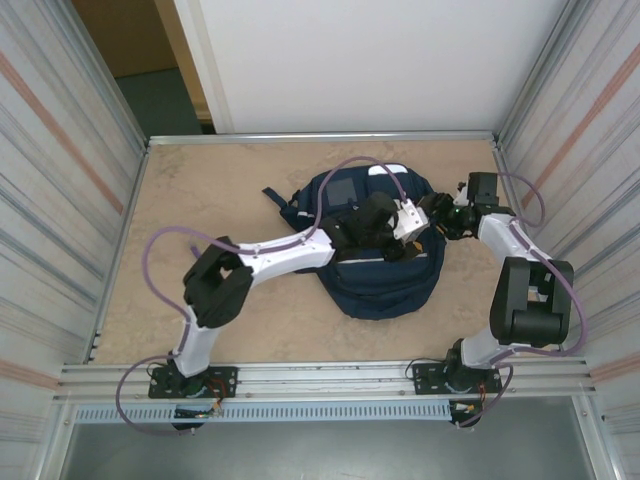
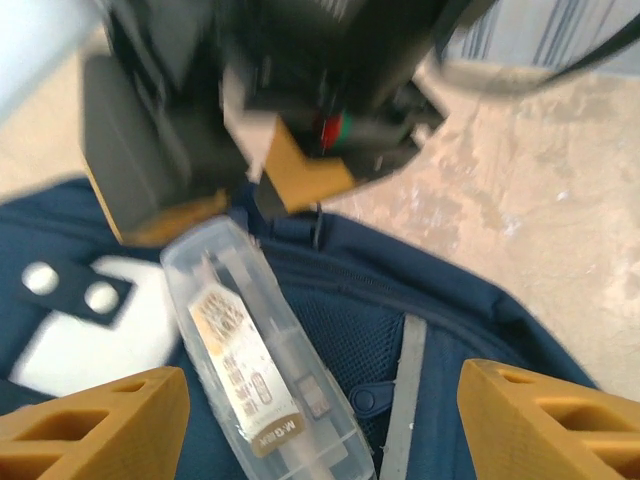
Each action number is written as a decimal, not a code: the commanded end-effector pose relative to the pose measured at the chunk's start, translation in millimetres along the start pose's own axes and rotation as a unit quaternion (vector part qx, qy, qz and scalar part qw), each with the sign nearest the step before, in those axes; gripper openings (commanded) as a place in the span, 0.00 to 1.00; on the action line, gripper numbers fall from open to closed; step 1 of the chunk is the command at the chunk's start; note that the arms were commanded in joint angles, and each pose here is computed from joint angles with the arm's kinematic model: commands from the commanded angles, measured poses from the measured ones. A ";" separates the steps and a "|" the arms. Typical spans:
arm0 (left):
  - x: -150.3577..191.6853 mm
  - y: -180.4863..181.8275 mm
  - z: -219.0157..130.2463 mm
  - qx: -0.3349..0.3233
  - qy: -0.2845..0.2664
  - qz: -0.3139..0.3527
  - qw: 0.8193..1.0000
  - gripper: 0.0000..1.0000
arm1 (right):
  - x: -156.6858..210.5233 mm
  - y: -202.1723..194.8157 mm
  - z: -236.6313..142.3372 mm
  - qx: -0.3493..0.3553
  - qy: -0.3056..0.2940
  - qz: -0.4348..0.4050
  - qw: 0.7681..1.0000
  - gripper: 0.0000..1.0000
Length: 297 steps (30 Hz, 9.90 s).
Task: Pack the student bag
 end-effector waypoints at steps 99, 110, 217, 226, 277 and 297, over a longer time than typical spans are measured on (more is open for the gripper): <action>114.2 44.0 -61.0 -0.093 0.103 0.250 0.958 0.62 | 19.5 34.2 -86.4 -0.107 -0.046 0.050 0.992 0.22; 108.1 31.9 -66.4 -0.060 0.084 0.246 0.964 0.01 | 27.6 38.4 -99.7 -0.105 -0.049 0.043 0.992 0.22; 45.8 38.9 -86.9 0.063 0.063 -0.243 0.966 0.45 | 122.9 32.6 -99.2 0.084 -0.074 -0.155 0.982 0.28; 62.6 28.5 -155.2 0.063 0.065 -0.252 0.964 0.55 | 91.5 48.0 -127.0 0.057 -0.064 -0.127 0.988 0.35; 126.0 142.6 -128.7 -0.034 0.005 -0.674 0.738 0.00 | 21.9 102.2 136.5 -0.052 -0.014 -0.212 0.976 0.49; 92.7 151.2 -126.9 -0.054 -0.057 -0.716 0.694 0.01 | 137.6 160.5 -6.7 0.012 0.009 -0.192 0.981 0.57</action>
Point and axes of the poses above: each hand's point on the last joint's axis, 136 mm out from that joint toward the fingers, its own z axis out along the fingers, its own y axis along the line the jaws close on, x = y × z, the point moved 2 cm from there along -z, back along the fingers, and after that the axes turned 12 degrees about -z, right-handed, at the moved point
